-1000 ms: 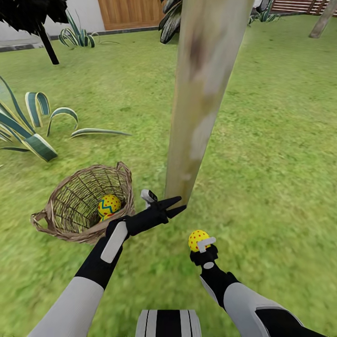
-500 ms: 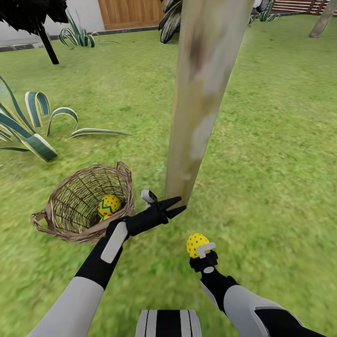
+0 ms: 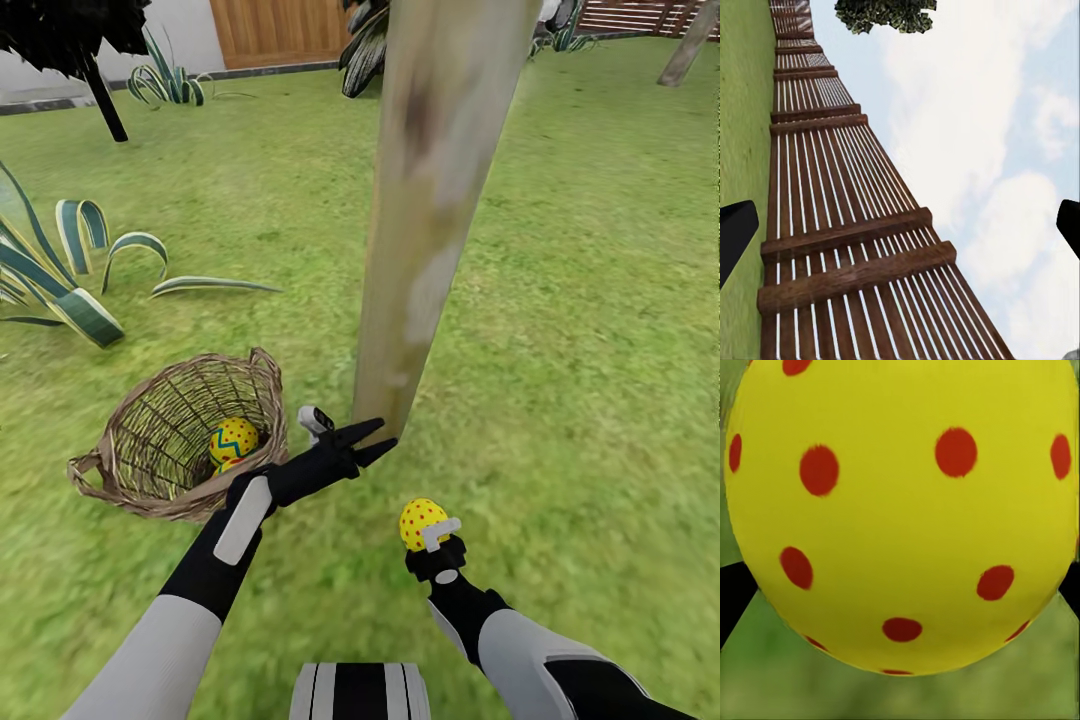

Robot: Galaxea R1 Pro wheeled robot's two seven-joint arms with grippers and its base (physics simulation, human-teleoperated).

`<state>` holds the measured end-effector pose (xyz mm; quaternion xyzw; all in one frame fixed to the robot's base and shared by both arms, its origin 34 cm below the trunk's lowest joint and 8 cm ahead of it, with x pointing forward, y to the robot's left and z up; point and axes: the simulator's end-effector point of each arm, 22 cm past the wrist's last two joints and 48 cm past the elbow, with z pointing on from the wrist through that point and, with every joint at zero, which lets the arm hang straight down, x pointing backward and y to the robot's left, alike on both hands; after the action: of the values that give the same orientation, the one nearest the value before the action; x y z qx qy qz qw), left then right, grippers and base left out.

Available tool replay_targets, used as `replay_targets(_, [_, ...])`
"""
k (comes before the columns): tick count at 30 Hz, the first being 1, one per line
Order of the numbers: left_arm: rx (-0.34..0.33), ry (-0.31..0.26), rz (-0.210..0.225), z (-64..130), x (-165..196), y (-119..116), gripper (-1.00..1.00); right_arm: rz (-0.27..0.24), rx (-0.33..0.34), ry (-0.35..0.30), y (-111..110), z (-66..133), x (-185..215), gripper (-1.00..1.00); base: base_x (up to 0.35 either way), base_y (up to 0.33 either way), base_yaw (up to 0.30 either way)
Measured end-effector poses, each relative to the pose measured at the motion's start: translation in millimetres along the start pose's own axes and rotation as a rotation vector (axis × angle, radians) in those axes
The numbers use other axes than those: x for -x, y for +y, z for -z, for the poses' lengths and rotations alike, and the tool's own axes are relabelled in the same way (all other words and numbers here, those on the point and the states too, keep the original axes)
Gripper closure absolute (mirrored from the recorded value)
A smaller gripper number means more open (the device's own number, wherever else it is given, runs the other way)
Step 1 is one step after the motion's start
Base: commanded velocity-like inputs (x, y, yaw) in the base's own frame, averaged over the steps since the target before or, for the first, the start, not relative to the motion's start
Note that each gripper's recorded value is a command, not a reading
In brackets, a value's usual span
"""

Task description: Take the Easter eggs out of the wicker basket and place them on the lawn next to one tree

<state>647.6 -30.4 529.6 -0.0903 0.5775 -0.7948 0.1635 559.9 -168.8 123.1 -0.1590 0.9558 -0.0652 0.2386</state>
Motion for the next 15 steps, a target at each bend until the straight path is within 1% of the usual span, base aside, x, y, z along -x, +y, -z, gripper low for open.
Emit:
replay_targets(6, [-0.012,0.011,-0.017,-5.0,-1,-15,-1.00,-0.001,-0.008,-0.022,-5,6.6,13,-1.00,0.000,0.000,0.000])
replay_targets(7, [-0.017,0.012,-0.012,-2.4,-2,-17,-1.00,-0.001,-0.015,-0.004,-8,6.7,3,-1.00,0.000,0.000,0.000])
replay_targets(9, [-0.011,0.010,-0.006,4.1,-5,-13,-1.00,0.006,-0.029,0.006,-16,5.9,-3,-1.00,0.000,0.000,0.000])
replay_targets(11, [-0.018,0.008,-0.005,10.0,-6,-15,-1.00,0.013,-0.029,0.028,-18,6.6,-19,-1.00,0.000,0.000,0.000])
replay_targets(13, [-0.016,0.010,-0.013,13.9,-5,-16,-1.00,0.019,-0.029,0.052,-20,7.8,-35,-1.00,0.000,0.000,0.000])
replay_targets(15, [-0.021,0.012,-0.027,17.3,-3,-20,-1.00,0.022,-0.023,0.066,-17,9.2,-43,-1.00,0.000,0.000,0.000])
